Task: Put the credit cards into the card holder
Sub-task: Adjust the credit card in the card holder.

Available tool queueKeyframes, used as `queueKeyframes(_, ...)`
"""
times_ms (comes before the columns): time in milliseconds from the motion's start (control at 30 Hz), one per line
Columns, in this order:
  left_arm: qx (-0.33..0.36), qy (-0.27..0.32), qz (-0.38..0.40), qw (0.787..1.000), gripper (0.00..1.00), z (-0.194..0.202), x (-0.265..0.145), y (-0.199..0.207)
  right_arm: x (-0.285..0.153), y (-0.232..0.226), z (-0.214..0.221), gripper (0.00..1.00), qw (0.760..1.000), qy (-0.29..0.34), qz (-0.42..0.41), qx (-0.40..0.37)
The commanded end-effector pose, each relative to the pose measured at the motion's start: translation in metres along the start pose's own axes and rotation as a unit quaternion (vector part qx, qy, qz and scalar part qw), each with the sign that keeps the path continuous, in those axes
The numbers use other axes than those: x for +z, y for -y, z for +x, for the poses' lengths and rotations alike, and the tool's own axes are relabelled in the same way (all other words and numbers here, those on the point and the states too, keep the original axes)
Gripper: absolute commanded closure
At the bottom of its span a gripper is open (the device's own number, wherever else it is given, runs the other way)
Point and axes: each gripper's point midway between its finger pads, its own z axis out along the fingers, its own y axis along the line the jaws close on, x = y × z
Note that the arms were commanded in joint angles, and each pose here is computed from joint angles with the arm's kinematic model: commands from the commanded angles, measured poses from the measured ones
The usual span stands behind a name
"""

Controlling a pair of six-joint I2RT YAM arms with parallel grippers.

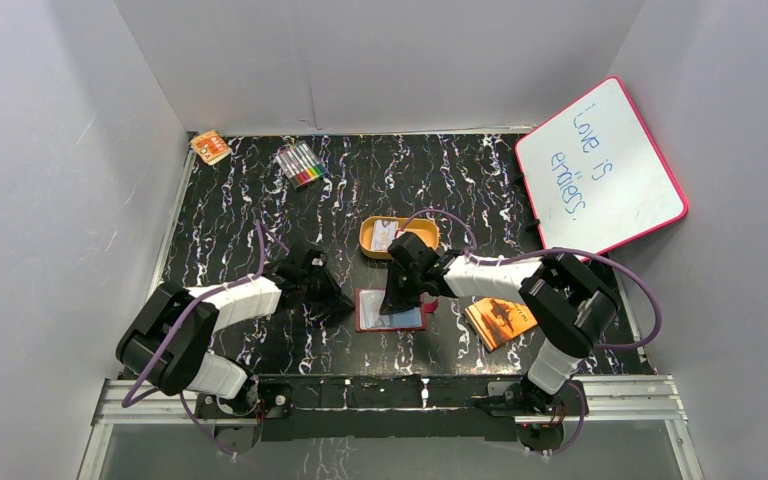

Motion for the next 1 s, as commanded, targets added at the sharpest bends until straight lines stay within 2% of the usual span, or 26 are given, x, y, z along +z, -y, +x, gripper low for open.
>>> queueKeyframes(0,-0.004,-0.015,-0.04,0.999,1.0,0.012,0.001,-0.026,-0.009,-0.013,-0.009,0.94,0.999,0.021,-0.024,0.008)
queueKeyframes(300,-0.002,-0.003,-0.043,0.999,1.0,0.008,-0.003,-0.026,-0.025,0.006,-0.022,0.94,0.998,0.045,0.045,-0.016)
queueKeyframes(967,-0.007,-0.016,-0.035,0.999,1.0,0.012,0.001,-0.023,-0.01,0.013,0.002,0.98,0.999,-0.013,0.038,-0.021)
